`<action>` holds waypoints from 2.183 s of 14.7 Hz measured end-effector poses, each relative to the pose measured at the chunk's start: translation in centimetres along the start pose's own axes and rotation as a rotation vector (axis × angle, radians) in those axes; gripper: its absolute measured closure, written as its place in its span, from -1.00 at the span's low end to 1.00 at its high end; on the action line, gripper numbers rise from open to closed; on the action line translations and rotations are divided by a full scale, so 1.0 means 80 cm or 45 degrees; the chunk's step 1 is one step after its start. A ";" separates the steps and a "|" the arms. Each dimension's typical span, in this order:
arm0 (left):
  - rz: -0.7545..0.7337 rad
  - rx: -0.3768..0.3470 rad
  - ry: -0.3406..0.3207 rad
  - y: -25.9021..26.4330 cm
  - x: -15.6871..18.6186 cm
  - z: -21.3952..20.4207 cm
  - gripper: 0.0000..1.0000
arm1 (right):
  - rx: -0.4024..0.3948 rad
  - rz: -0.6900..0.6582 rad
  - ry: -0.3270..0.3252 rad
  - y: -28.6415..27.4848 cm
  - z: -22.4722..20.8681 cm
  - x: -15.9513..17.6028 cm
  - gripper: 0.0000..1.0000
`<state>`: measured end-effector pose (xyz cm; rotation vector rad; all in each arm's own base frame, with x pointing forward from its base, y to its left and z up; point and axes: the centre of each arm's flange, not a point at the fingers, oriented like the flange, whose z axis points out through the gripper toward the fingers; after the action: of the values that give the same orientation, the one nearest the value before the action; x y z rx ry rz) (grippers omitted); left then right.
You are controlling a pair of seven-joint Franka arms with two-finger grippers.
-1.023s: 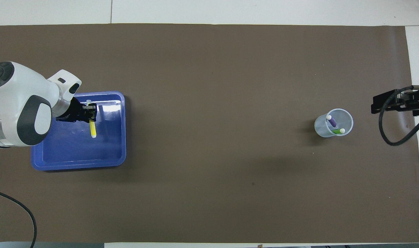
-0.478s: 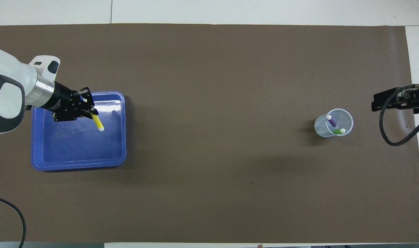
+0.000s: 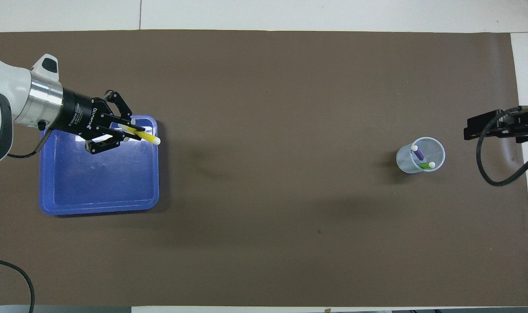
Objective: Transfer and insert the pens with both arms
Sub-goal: 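Lift the yellow pen with the left gripper while the right gripper approaches, then grasp the yellow pen with the right gripper from the left gripper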
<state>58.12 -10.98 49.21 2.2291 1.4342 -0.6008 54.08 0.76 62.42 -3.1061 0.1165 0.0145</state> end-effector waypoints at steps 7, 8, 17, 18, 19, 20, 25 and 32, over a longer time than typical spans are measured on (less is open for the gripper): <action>-0.311 -0.039 -0.429 0.003 -0.090 0.023 0.66 | 0.485 0.140 0.061 -0.160 -0.017 -0.008 -1.00; -0.336 -0.040 -0.497 0.000 -0.103 0.033 0.66 | 0.541 0.174 0.075 -0.195 -0.018 -0.012 -1.00; -0.494 -0.166 -0.703 -0.030 -0.169 0.109 0.66 | 0.662 0.180 0.063 -0.354 0.035 -0.030 -1.00; -0.508 -0.183 -0.713 -0.030 -0.168 0.109 0.66 | 0.647 0.155 0.067 -0.365 0.041 -0.033 -1.00; -0.518 -0.199 -0.717 -0.030 -0.167 0.108 0.66 | 0.616 0.127 0.072 -0.377 0.047 -0.038 -1.00; -0.523 -0.207 -0.718 -0.030 -0.166 0.107 0.66 | 0.587 0.100 0.076 -0.389 0.053 -0.044 -1.00; -0.543 -0.236 -0.719 -0.030 -0.170 0.113 0.66 | 0.542 0.027 0.088 -0.417 0.060 -0.062 -0.99; -0.550 -0.245 -0.718 -0.031 -0.170 0.113 0.66 | 0.571 0.026 0.148 -0.421 0.052 -0.055 -0.68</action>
<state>49.56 -25.10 49.22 1.4379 1.5742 -1.0742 52.20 34.77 59.43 -2.6565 0.1328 -0.1673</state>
